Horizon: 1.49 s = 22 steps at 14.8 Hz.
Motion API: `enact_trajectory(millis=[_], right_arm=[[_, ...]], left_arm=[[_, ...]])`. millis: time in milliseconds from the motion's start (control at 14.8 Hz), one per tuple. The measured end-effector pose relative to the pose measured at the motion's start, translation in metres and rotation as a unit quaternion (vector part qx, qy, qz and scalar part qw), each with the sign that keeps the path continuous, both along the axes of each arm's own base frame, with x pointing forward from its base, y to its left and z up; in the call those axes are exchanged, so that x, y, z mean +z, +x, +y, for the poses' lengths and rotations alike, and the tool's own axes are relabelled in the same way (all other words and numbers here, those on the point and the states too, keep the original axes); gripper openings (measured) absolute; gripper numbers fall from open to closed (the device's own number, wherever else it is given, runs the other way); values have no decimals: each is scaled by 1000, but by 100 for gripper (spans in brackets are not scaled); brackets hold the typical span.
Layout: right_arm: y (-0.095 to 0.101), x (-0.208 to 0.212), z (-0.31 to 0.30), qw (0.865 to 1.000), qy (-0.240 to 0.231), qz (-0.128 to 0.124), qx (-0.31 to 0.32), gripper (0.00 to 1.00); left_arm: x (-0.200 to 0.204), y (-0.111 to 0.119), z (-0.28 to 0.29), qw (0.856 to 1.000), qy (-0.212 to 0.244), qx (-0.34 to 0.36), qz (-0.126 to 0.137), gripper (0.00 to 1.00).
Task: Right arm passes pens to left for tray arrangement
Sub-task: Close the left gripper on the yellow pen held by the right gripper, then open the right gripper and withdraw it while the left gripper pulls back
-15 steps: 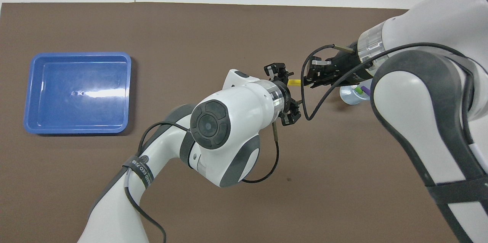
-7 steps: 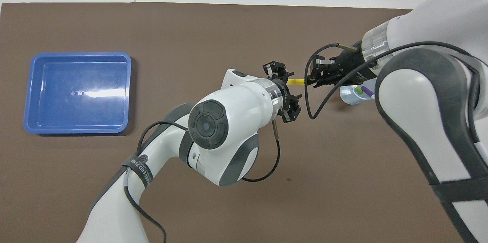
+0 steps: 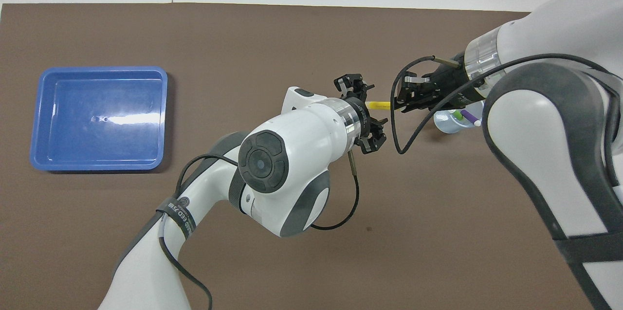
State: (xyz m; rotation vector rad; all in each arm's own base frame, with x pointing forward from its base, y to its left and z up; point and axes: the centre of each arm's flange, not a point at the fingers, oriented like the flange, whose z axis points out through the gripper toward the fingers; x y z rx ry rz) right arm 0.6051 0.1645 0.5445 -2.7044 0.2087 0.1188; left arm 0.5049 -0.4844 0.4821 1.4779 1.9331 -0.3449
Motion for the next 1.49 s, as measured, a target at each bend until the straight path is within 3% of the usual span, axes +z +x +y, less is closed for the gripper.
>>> enact_trajectory(millis=[540,608,810,1485], right_arm=[[-1,2,0,1000,0,-1,0,19],[-1,2,0,1000,0,-1,0,19],[0,2,-1,1000,0,-3,-2,19],[0,2,-2,1000,0,-1,-2,19]], left_arm=[[-1,-5,-5,1000,0,-5,-1,57],[-1,-6,-7,1000,0,-7,-1,52],[-1,-10,-11,1000,10,-18,-11,19],[-1,-11,-12,999,19,-24,-21,19]])
